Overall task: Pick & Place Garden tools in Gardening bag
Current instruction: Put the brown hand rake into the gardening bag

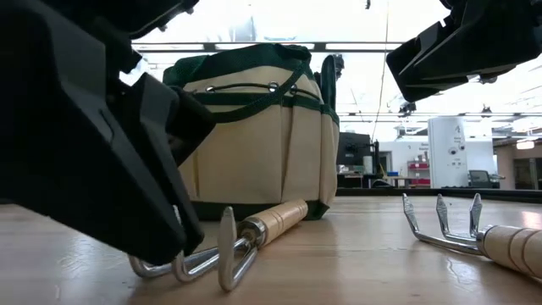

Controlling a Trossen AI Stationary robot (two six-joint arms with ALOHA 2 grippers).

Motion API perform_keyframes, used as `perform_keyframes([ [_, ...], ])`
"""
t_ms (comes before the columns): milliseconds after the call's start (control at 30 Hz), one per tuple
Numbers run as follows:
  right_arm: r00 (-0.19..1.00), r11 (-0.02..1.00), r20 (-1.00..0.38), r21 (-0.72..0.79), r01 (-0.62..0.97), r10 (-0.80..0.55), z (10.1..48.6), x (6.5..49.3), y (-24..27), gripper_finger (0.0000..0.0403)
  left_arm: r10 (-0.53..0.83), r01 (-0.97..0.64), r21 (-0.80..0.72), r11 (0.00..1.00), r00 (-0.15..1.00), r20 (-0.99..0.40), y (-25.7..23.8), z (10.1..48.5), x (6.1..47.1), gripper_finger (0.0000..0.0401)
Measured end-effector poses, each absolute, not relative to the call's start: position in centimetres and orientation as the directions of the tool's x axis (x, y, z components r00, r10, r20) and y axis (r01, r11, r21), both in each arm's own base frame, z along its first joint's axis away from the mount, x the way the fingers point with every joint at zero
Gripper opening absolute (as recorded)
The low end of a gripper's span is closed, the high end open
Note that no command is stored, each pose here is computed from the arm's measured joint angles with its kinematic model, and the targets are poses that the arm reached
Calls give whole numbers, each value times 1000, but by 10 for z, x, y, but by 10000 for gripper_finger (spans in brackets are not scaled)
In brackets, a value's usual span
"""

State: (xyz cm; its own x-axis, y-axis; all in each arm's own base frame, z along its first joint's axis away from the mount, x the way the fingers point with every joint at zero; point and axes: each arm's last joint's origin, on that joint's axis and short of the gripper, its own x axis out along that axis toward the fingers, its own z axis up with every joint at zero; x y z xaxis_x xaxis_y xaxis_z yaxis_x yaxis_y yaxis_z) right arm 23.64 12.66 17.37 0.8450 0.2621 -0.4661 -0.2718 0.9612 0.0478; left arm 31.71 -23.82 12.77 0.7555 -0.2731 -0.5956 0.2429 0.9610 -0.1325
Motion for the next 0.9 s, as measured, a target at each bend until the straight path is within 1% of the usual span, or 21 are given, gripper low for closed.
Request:
perform_keyframes([
  [133, 845, 961, -466, 48, -272, 262, 174, 236, 127, 56, -270, 245, -123, 962, 767, -582, -238, 129, 319, 9],
  [300, 855, 958, -438, 56, -281, 277, 176, 237, 128, 57, -276, 241, -138, 961, 786, -553, -235, 132, 323, 6],
  [400, 853, 946, -422, 40, -322, 308, 178, 237, 131, 57, -298, 246, -169, 955, 810, -506, -233, 137, 328, 5],
  [467, 852, 942, -420, 28, -334, 314, 179, 236, 132, 57, -318, 243, -215, 946, 827, -463, -231, 142, 334, 3],
  [567, 852, 938, -413, 14, -346, 321, 181, 237, 135, 57, -336, 201, -333, 921, 841, -423, -223, 151, 342, 3],
  [700, 857, 921, -381, -33, -387, 347, 192, 240, 143, 58, -329, 123, -471, 874, 862, -385, -211, 165, 351, 2],
  [800, 859, 905, -356, -75, -419, 368, 201, 242, 151, 73, -329, 119, -506, 855, 877, -350, -205, 174, 353, 2],
  [900, 859, 897, -353, -101, -430, 372, 205, 242, 153, 96, -344, 155, -532, 833, 897, -278, -202, 192, 353, 1],
])
